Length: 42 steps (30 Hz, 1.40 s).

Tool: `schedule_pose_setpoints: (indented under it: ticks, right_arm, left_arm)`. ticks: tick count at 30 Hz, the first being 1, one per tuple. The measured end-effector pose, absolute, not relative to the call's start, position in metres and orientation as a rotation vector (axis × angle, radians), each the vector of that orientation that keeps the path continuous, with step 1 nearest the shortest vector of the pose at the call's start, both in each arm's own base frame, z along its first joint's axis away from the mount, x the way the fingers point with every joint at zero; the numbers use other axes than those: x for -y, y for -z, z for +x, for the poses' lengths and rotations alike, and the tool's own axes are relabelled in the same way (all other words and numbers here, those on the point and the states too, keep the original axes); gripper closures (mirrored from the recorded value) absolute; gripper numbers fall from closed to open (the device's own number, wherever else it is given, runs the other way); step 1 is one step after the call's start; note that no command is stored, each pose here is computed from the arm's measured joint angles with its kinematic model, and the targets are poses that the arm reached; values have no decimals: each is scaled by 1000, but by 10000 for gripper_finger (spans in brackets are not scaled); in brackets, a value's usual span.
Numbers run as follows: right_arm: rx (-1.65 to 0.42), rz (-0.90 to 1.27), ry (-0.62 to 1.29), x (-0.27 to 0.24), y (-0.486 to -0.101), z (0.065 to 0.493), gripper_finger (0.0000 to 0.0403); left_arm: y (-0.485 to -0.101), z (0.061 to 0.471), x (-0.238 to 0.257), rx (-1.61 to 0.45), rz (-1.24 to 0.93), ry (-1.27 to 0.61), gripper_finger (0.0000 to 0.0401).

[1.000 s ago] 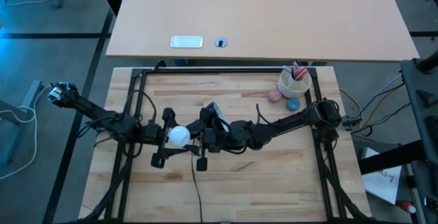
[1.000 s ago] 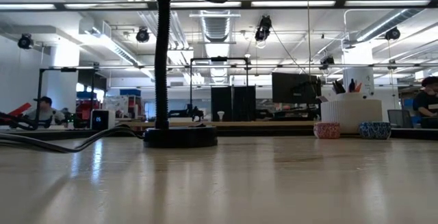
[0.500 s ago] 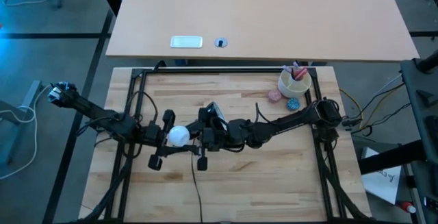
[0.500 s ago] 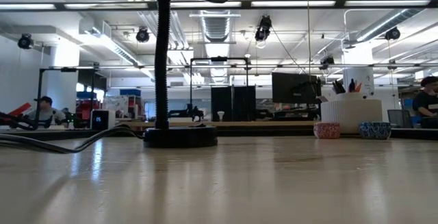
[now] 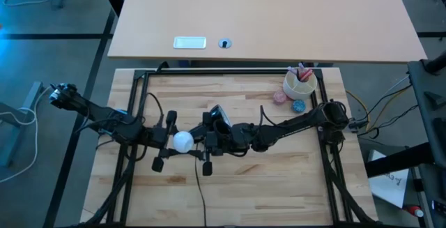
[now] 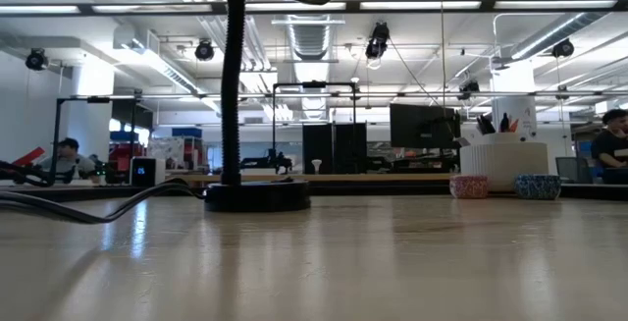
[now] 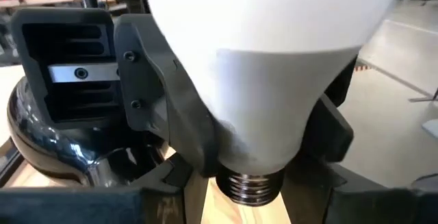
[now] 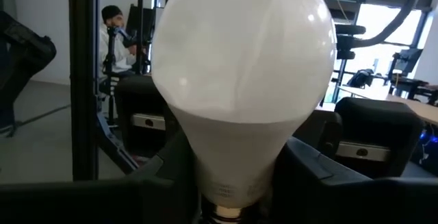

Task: Screw lightbulb
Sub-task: Insert the lightbulb into the lamp

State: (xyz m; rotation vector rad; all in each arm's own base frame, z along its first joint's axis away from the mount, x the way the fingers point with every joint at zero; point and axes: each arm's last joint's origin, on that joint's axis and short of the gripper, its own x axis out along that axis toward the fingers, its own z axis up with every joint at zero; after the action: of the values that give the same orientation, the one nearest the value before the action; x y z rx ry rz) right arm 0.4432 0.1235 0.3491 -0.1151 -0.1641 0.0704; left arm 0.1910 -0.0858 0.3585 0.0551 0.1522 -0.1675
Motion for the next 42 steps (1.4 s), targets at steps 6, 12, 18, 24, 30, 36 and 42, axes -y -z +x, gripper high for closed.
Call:
schedule_pose_setpoints:
  ticks: [6, 12, 18, 24, 30, 36, 42]
  right_arm:
    - [162, -117, -69, -123, -349, 443, 265]
    - [163, -102, -65, -123, -349, 443, 265]
    - [131, -103, -60, -123, -354, 444, 245]
    - [4, -189, -61, -124, -369, 445, 202]
    - [-208, -288, -127, -129, -393, 433, 140]
    - [-263, -543, -121, -153, -402, 418, 85]
    - [-240, -658, -35, -170, -408, 409, 70]
  left_arm:
    - [-363, 193, 87, -186, 39, 143, 255]
    - [-364, 191, 85, -186, 2, 135, 301]
    - [-369, 184, 82, -238, -16, 128, 308]
    - [-379, 176, 79, -376, -56, 136, 308]
    - [-388, 171, 82, -527, -157, 233, 308]
    - [-383, 171, 88, -675, -266, 314, 308]
    - [-358, 180, 100, -843, -289, 350, 308]
